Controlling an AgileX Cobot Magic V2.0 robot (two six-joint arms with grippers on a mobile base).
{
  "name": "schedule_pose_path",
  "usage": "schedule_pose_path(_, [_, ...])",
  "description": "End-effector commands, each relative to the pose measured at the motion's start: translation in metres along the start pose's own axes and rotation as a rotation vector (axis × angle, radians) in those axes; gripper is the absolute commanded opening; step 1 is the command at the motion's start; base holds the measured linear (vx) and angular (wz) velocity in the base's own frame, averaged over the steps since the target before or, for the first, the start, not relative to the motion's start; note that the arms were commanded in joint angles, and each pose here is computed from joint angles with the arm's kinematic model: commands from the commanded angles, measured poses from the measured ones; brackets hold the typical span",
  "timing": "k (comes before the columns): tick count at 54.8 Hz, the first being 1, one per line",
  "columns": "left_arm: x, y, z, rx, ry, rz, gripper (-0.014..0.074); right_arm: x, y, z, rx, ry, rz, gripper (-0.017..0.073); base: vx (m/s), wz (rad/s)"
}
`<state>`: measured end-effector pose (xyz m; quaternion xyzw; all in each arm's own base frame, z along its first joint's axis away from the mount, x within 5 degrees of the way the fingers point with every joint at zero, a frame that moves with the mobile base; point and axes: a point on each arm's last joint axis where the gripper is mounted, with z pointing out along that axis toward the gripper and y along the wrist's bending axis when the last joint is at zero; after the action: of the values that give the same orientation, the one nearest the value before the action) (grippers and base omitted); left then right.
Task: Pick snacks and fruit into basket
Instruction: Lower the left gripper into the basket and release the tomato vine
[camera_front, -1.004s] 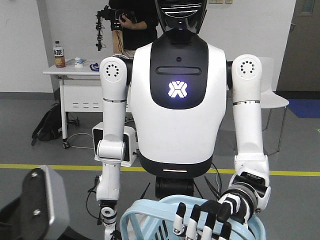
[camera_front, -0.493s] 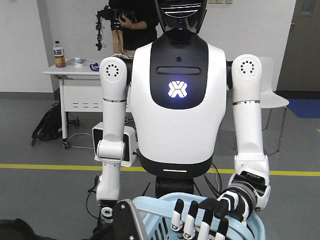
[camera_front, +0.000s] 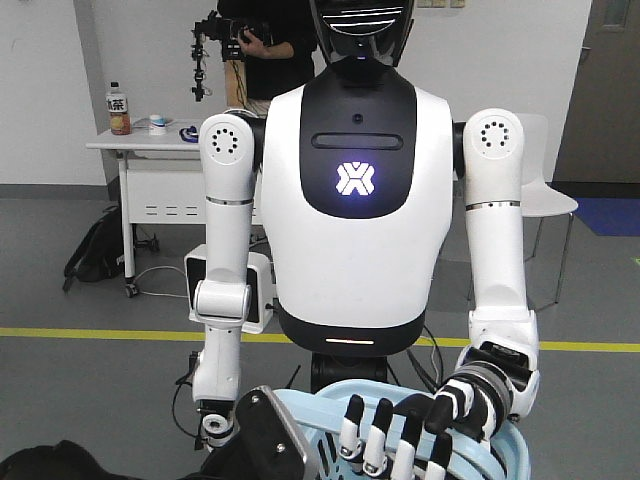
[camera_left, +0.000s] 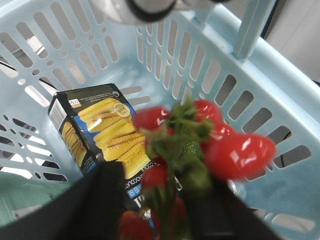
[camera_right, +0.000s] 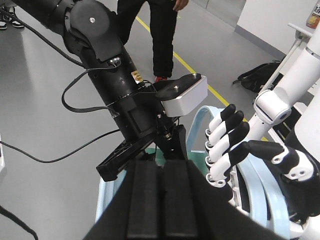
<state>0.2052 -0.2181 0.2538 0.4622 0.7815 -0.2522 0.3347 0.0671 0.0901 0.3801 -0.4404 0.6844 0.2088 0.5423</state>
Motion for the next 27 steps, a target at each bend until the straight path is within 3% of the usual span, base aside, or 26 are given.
schedule_pose_path(1, [-0.015,-0.003,-0.011,-0.011,-0.078,-0.021,0.0608,-0.016,-0.004,-0.006,0.036,-0.108,-0.002,-0.0008,0.00,0.00])
schedule_pose_path(5, [-0.016,-0.003,-0.012,-0.012,-0.079,-0.020,0.0720,-0.015,-0.004,-0.006,0.036,-0.107,-0.002,-0.0008,0.00,0.00])
schedule_pose_path(9, [-0.016,-0.004,-0.013,-0.010,-0.082,-0.020,0.0729,-0.015,-0.004,-0.006,0.035,-0.104,-0.002,-0.0008,0.00,0.00])
schedule_pose_path(18, [-0.019,-0.010,-0.024,0.014,-0.098,-0.003,0.0694,-0.014,-0.004,-0.006,0.031,-0.089,-0.002,-0.0008,0.00,0.00])
schedule_pose_path(27, [-0.026,-0.020,-0.048,0.029,-0.153,0.029,0.0582,-0.013,-0.004,-0.005,0.031,-0.080,0.014,-0.0008,0.00,0.00])
